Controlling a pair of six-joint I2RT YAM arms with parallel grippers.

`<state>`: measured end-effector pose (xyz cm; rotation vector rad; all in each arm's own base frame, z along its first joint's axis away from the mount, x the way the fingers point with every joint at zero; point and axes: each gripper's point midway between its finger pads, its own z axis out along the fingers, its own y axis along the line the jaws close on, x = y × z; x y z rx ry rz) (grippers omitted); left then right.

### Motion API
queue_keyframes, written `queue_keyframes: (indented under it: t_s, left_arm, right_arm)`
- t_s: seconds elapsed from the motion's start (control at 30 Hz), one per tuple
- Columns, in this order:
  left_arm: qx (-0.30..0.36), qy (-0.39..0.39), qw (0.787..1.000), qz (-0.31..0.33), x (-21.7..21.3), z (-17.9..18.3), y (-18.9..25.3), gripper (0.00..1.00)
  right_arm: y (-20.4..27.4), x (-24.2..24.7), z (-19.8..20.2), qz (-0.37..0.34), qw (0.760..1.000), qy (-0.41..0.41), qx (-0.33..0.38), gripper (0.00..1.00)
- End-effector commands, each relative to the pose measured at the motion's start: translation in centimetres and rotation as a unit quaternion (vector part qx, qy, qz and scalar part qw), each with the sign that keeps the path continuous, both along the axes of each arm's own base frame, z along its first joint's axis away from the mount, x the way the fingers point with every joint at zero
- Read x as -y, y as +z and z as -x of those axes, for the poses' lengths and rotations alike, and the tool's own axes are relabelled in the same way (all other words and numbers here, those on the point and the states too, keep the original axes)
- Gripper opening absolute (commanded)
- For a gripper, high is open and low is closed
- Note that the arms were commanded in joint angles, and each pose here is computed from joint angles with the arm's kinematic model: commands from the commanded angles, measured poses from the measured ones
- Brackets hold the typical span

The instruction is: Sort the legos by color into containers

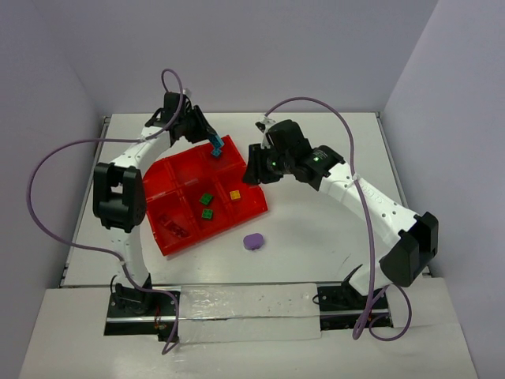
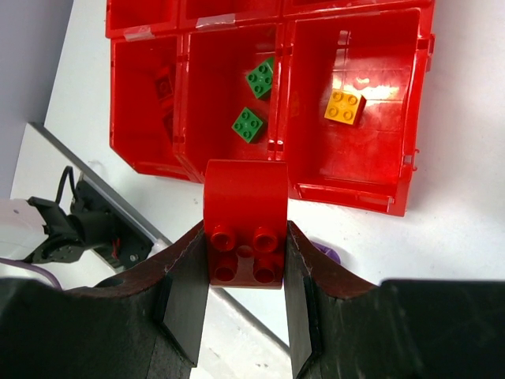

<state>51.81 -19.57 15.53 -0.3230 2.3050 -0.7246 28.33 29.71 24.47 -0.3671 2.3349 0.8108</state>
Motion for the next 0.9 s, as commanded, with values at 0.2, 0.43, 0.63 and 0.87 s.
queue_keyframes:
  t_s: [0.2,0.43,0.63,0.87]
  left_arm:
    - [0.037,-0.005,0.999,-0.01,0.8,-0.7,1.9,0.82]
    - [0.06,-0.014,0.998,-0.012,1.0,0.9,5.1,0.95]
    - [0.1,0.016,0.994,-0.038,-1.6,4.6,10.8,0.95]
    - [0.129,0.102,0.983,-0.086,-7.6,11.8,16.7,0.95]
  right_arm:
    - [1.6,0.0,-0.7,-0.007,1.0,-0.002,0.023,0.07]
    - [1.7,0.1,-0.6,-0.011,1.0,-0.001,0.027,0.07]
    - [1.5,-1.0,-0.1,-0.007,0.999,0.007,0.034,0.07]
    - [0.7,-7.5,1.9,-0.004,0.997,0.066,0.044,0.07]
